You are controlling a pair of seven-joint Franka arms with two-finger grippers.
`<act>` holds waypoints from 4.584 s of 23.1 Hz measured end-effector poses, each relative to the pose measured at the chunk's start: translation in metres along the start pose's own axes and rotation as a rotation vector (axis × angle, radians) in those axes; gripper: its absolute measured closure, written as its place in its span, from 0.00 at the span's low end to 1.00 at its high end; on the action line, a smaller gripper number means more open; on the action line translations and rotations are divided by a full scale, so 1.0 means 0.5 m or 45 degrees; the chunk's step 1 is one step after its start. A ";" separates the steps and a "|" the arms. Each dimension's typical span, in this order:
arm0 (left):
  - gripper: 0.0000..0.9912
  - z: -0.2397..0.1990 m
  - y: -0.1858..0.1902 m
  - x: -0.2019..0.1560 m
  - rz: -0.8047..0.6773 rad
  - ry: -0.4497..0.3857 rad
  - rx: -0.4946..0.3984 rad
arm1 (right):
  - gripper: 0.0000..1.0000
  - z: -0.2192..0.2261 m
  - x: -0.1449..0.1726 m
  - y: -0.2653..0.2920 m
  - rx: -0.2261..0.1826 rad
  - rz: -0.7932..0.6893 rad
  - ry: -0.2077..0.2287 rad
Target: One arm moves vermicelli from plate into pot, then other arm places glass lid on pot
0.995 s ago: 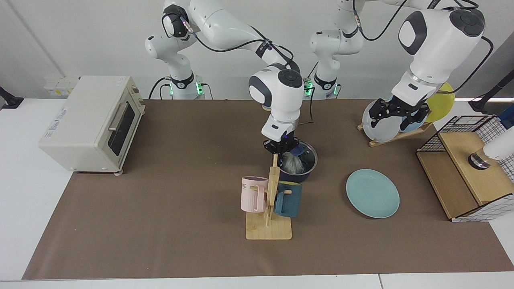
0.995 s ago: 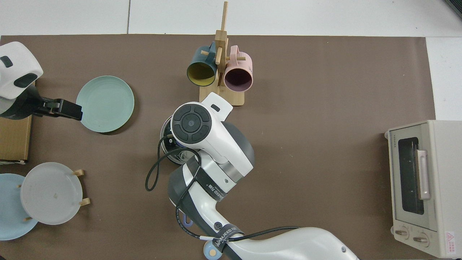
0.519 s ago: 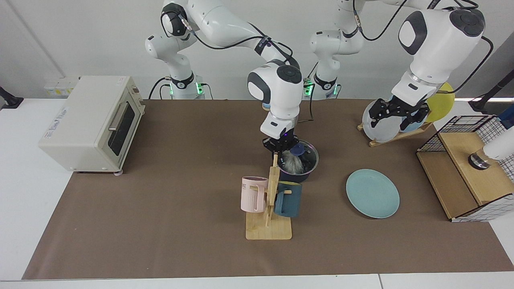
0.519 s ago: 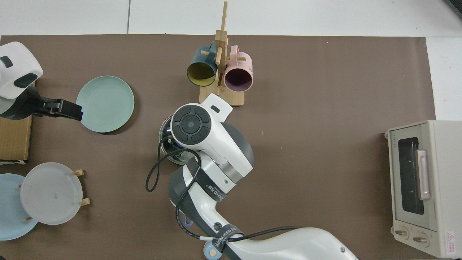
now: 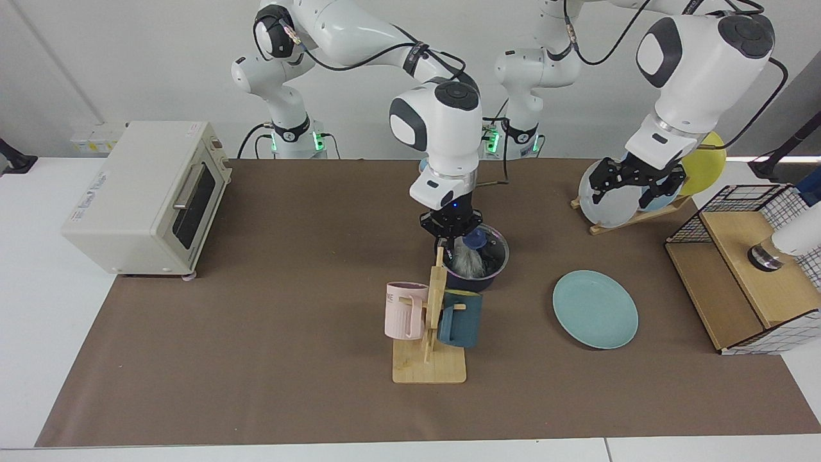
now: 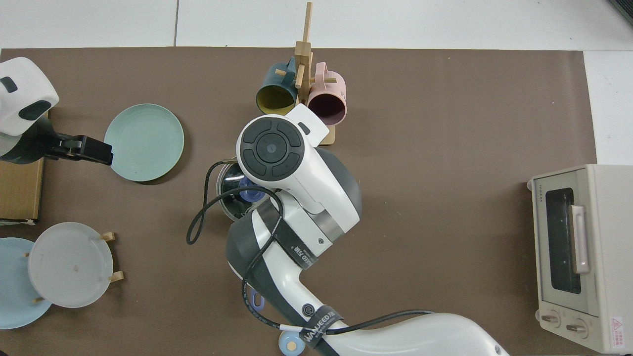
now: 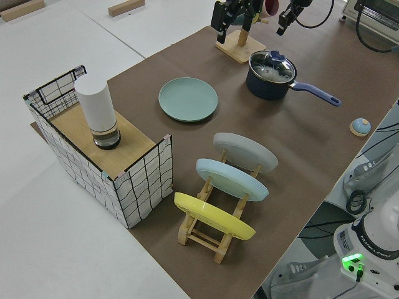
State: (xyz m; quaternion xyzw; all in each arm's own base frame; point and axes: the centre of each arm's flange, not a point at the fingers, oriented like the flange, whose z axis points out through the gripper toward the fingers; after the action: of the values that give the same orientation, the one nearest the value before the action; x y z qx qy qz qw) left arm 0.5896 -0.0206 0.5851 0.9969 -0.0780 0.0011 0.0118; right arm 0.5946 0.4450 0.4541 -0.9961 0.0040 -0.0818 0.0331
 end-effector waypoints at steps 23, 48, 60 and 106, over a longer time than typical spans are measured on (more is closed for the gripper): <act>0.00 -0.003 -0.013 -0.003 -0.015 0.002 0.001 | 0.99 0.089 -0.038 -0.143 0.067 -0.028 0.034; 0.00 -0.003 -0.013 -0.005 -0.015 -0.005 0.001 | 0.99 0.070 -0.040 -0.182 0.253 0.115 0.050; 0.00 -0.010 -0.012 -0.010 -0.015 -0.005 0.000 | 0.99 0.101 -0.052 -0.189 0.230 0.108 0.022; 0.00 -0.016 -0.011 -0.022 -0.014 -0.032 -0.004 | 0.99 -0.177 0.065 0.050 0.200 0.239 0.079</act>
State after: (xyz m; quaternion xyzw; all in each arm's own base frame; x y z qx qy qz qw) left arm 0.5796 -0.0135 0.5930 0.9972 -0.0725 -0.0115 0.0124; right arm 0.6121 0.4139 0.5449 -0.9827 0.0920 -0.1091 0.1183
